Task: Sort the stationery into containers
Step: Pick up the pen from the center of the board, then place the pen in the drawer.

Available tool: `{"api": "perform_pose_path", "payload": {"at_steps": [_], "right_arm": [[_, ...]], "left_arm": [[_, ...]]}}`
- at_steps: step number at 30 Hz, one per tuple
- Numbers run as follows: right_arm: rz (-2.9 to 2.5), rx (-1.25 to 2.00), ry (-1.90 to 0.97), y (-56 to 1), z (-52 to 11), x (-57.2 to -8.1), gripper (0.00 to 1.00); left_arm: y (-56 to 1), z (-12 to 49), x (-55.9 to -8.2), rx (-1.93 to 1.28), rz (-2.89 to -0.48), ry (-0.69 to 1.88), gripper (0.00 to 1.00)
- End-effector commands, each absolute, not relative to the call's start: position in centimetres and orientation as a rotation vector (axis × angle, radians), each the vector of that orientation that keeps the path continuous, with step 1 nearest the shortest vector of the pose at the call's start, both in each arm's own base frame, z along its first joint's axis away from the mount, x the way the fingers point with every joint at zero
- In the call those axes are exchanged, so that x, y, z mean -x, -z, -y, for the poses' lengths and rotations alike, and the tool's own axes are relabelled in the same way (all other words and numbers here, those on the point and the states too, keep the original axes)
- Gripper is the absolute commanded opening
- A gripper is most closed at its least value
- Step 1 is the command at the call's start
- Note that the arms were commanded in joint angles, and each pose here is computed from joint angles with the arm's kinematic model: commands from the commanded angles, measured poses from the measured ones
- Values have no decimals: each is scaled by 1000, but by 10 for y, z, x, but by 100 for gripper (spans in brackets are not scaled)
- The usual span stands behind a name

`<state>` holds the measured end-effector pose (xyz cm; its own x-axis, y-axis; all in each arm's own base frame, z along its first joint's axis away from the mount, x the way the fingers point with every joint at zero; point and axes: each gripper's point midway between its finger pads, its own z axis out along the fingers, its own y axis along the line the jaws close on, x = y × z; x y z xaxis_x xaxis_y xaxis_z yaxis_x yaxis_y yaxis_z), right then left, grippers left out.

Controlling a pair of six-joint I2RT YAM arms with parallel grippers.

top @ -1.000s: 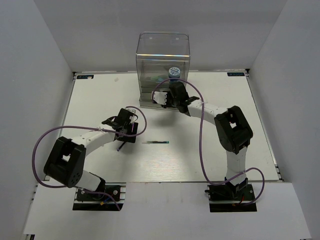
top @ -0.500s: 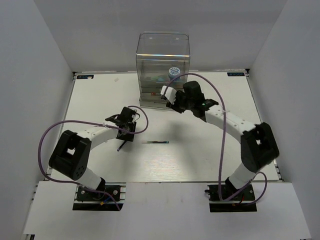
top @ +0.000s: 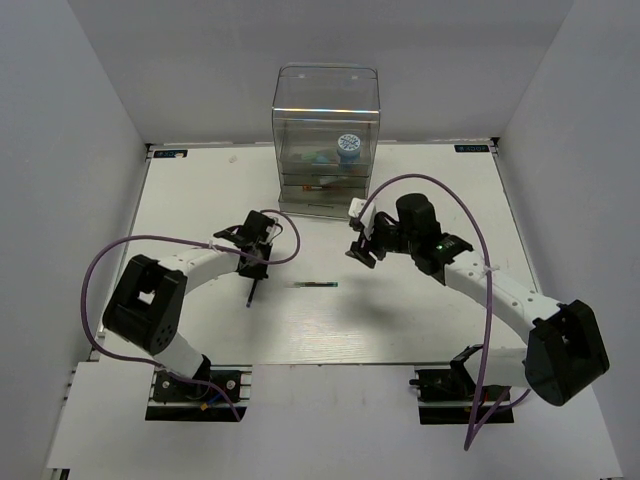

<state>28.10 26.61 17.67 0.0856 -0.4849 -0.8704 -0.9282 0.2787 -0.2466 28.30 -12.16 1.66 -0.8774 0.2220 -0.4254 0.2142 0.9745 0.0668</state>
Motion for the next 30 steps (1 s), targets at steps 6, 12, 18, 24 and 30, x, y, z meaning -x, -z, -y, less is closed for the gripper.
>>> {"api": "perform_pose_path", "payload": {"at_steps": [6,12,18,24,30], "right_arm": [[-1535,1223,-484,-186,-248,-299,65],[-1556,1184,-480,-180,-234,-306,42],[-1560,1180,-499,-178,-232,-306,38],[-1549,1176,-489,-179,-229,-307,38],[-1544,1172,-483,-180,-226,-309,38]], "left_arm": [[-79,163,-318,-450,-2439,194,4],[-149,207,-362,-687,-2123,335,0],[-201,249,-389,-973,-1813,407,0],[-223,276,-428,-1173,-1572,338,0],[-212,295,-458,-1256,-1443,284,0]]}}
